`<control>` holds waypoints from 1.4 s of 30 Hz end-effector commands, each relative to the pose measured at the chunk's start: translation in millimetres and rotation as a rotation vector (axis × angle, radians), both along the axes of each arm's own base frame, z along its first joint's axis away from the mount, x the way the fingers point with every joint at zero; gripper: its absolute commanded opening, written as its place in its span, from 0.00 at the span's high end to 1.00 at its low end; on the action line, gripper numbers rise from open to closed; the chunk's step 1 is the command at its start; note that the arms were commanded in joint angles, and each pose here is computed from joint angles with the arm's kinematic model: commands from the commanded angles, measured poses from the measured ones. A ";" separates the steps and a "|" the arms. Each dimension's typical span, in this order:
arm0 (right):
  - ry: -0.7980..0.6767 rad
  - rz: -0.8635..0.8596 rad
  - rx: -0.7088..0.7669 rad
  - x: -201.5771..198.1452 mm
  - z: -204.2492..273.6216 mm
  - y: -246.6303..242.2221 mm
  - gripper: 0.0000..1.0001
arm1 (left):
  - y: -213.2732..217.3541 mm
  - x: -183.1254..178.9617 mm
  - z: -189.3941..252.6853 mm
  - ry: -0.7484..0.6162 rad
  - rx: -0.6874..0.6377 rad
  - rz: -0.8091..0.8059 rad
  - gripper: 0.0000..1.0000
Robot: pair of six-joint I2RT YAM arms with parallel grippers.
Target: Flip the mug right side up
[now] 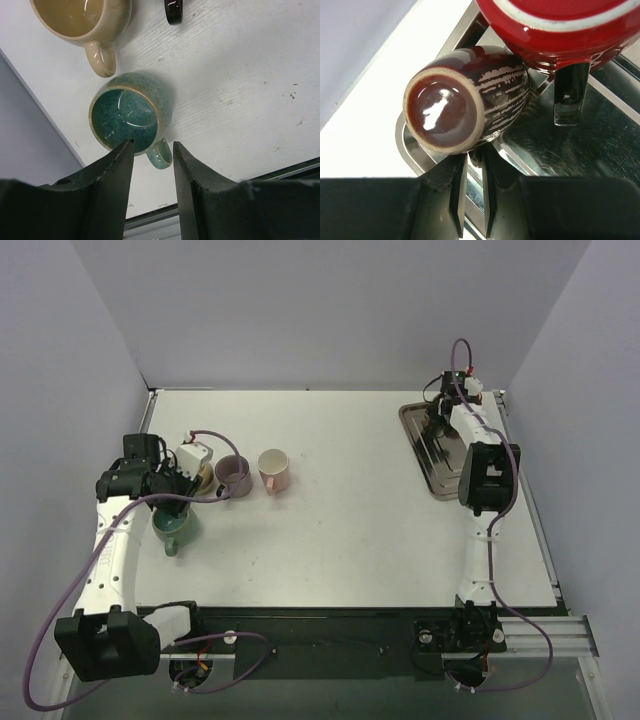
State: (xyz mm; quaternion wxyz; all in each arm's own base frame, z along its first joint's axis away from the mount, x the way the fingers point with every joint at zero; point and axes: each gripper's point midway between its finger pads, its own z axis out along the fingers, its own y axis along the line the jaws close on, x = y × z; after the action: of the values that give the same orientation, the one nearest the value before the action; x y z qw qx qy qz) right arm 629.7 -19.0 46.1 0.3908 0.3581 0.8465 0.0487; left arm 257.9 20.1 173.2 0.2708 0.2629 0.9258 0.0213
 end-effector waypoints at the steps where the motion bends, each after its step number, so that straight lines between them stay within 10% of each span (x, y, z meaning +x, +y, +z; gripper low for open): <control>1: 0.111 0.088 0.000 -41.5 12.0 6.5 1.00 | -5.0 5.2 29.8 -0.086 -0.017 -0.037 0.53; 11: 0.392 0.313 -0.073 -139.7 -0.5 13.8 0.95 | -11.6 3.9 36.5 -0.110 -0.041 -0.066 0.53; 16: 0.464 0.314 -0.159 -167.7 -9.0 0.3 0.74 | -14.3 5.0 38.6 -0.120 -0.055 -0.075 0.53; 27: 0.452 0.284 -0.242 -153.1 -4.0 -11.4 0.53 | -18.1 -0.6 46.4 -0.129 -0.067 -0.093 0.53; 42: 0.501 0.349 -0.237 -140.7 -11.0 -8.1 0.55 | -21.2 -3.5 58.5 -0.154 -0.077 -0.105 0.53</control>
State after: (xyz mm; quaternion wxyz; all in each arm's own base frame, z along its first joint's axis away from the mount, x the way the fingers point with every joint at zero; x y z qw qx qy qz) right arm 493.7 -25.8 34.4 0.2199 0.1727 0.9583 -0.0590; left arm 253.0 2.4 208.1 0.3187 0.2906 0.9021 -0.0080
